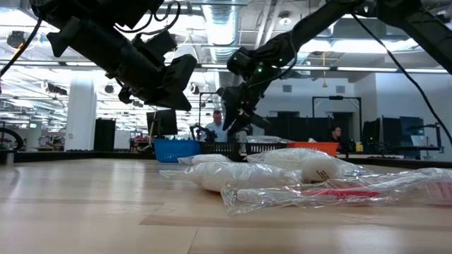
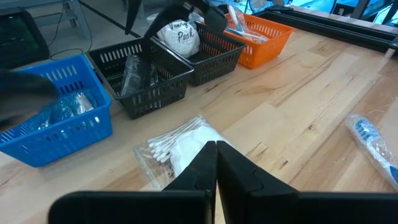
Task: Pick & Place Travel size toiletries
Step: Put the white vanity pack into the right black bin
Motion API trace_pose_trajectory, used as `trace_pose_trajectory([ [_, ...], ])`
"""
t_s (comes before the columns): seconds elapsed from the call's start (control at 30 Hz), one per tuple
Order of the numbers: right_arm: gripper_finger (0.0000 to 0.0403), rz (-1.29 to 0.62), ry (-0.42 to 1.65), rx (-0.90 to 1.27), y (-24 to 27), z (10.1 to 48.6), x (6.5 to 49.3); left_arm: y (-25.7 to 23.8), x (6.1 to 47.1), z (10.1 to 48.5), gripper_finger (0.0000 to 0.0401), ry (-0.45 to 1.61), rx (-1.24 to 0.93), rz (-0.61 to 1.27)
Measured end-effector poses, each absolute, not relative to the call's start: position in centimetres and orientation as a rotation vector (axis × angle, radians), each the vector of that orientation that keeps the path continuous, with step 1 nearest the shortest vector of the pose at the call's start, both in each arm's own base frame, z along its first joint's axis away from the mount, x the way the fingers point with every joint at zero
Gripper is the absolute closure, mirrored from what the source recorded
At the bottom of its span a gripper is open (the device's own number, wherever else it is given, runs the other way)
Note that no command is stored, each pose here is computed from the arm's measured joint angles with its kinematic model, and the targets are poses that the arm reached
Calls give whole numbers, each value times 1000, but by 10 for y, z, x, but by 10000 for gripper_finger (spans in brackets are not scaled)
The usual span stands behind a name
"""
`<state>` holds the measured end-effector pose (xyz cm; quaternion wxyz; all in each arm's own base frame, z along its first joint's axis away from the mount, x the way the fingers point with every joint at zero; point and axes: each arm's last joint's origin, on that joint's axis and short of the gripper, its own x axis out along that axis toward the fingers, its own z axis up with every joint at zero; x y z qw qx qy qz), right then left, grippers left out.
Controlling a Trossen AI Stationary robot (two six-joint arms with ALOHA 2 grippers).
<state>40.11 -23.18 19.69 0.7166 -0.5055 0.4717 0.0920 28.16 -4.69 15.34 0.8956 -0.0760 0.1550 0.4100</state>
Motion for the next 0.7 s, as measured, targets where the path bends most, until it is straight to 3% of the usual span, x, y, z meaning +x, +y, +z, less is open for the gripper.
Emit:
trace_pose_trajectory([
  [0.27,309,-48,1237,-1187,-226,214,401,-47,281,153,400,320,-156,853],
  [0.7,310,-410,940,-877,-197,317,370,-47,281,153,400,321,-154,850],
])
